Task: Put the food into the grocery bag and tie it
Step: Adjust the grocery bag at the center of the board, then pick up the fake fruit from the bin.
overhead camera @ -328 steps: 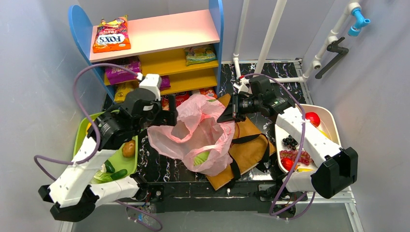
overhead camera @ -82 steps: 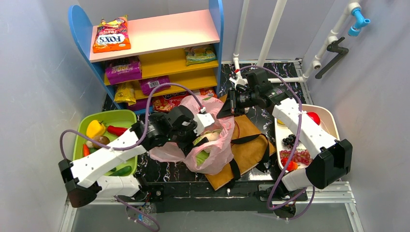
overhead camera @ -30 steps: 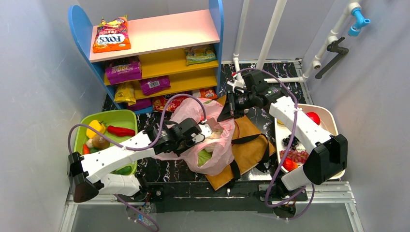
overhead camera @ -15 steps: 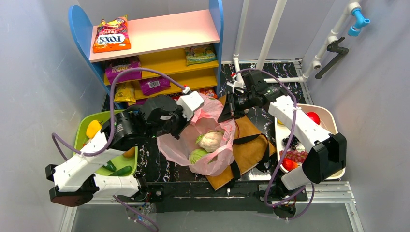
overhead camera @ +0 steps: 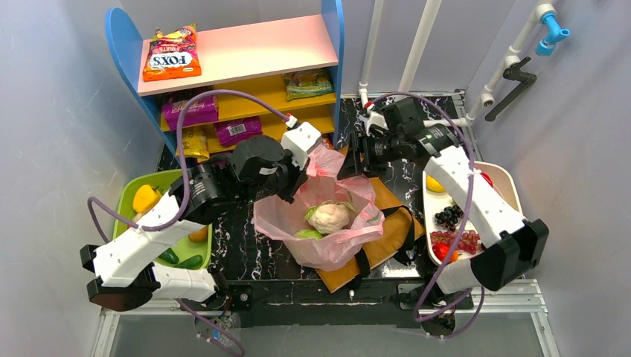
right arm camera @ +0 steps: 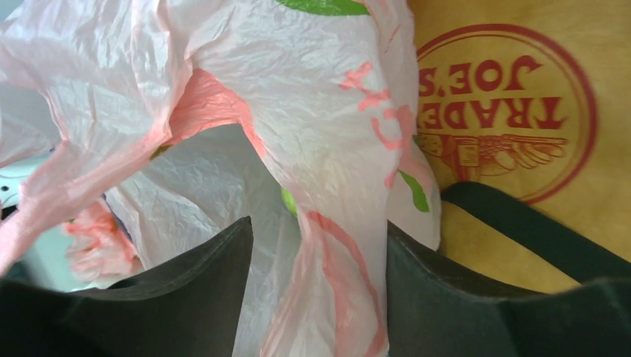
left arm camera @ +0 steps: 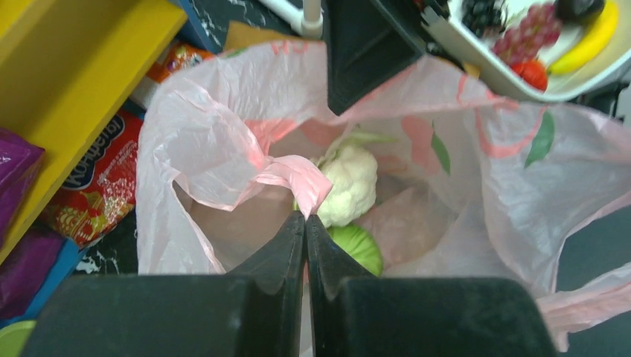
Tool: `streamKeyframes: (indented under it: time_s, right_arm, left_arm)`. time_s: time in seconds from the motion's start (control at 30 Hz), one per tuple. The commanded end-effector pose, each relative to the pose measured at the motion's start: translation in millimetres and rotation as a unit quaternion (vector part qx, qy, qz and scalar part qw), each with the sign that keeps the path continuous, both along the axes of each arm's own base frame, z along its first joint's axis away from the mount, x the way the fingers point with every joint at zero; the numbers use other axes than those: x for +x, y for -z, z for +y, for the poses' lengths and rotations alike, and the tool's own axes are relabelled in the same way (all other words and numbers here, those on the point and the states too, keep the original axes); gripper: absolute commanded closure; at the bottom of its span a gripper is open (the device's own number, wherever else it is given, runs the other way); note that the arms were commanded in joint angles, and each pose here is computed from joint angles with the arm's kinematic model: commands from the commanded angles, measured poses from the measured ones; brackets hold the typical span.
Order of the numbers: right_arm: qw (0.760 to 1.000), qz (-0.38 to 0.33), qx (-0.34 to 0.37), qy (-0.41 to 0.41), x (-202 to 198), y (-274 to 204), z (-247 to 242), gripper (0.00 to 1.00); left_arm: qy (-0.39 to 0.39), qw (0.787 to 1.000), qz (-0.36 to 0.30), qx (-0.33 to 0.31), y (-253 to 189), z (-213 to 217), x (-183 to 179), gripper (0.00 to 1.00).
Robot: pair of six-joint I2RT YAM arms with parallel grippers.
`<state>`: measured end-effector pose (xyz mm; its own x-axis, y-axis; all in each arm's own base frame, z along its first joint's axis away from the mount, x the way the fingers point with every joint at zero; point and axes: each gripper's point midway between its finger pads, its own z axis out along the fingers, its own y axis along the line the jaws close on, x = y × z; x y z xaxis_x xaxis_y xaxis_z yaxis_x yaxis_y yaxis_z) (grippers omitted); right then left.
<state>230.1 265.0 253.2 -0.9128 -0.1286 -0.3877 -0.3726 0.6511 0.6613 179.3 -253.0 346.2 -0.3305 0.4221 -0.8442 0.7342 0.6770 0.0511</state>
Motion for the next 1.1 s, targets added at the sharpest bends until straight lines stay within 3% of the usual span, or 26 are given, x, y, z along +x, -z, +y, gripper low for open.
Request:
streamKeyframes:
  time_s: [0.0, 0.17, 0.27, 0.4, 0.47, 0.5, 0.6, 0.83, 0.93, 1.07]
  right_arm:
    - [0.995, -0.082, -0.033, 0.056, 4, -36, -29, 0.31]
    - [0.975, -0.146, -0.066, 0.153, 7, -61, -67, 0.26]
    - [0.908, -0.235, -0.14, 0.317, 17, -62, -143, 0.23]
    - [0.852, -0.272, -0.176, 0.411, 10, -39, -193, 0.19]
    - [0.835, -0.256, -0.206, 0.441, 15, -18, -209, 0.16]
    - [0.818, -0.215, -0.211, 0.49, 20, 0, -223, 0.16]
    - [0.793, -0.163, -0.134, 0.571, 36, 18, -241, 0.16]
    - [0.751, -0.027, -0.054, 0.658, 51, 76, -276, 0.14]
    - [0.73, 0.005, -0.004, 0.684, 60, 96, -286, 0.14]
    - [0.705, 0.018, -0.002, 0.709, 68, 115, -301, 0.13]
  left_arm:
    - [-0.039, 0.995, -0.034, -0.091, -43, 0, 9, 1.0]
    - [-0.078, 0.988, -0.055, -0.118, -59, 4, 22, 1.0]
    - [-0.105, 0.984, -0.077, -0.123, -72, 11, 34, 1.0]
    - [-0.103, 0.984, -0.084, -0.117, -70, 9, 37, 1.0]
    - [-0.107, 0.982, -0.093, -0.121, -67, 11, 39, 1.0]
    - [-0.112, 0.982, -0.094, -0.123, -64, 14, 40, 1.0]
    - [-0.111, 0.983, -0.088, -0.114, -58, 14, 40, 1.0]
    - [-0.112, 0.984, -0.084, -0.109, -54, 17, 38, 1.0]
    - [-0.116, 0.984, -0.083, -0.109, -53, 19, 38, 1.0]
    - [-0.117, 0.983, -0.085, -0.116, -59, 21, 36, 1.0]
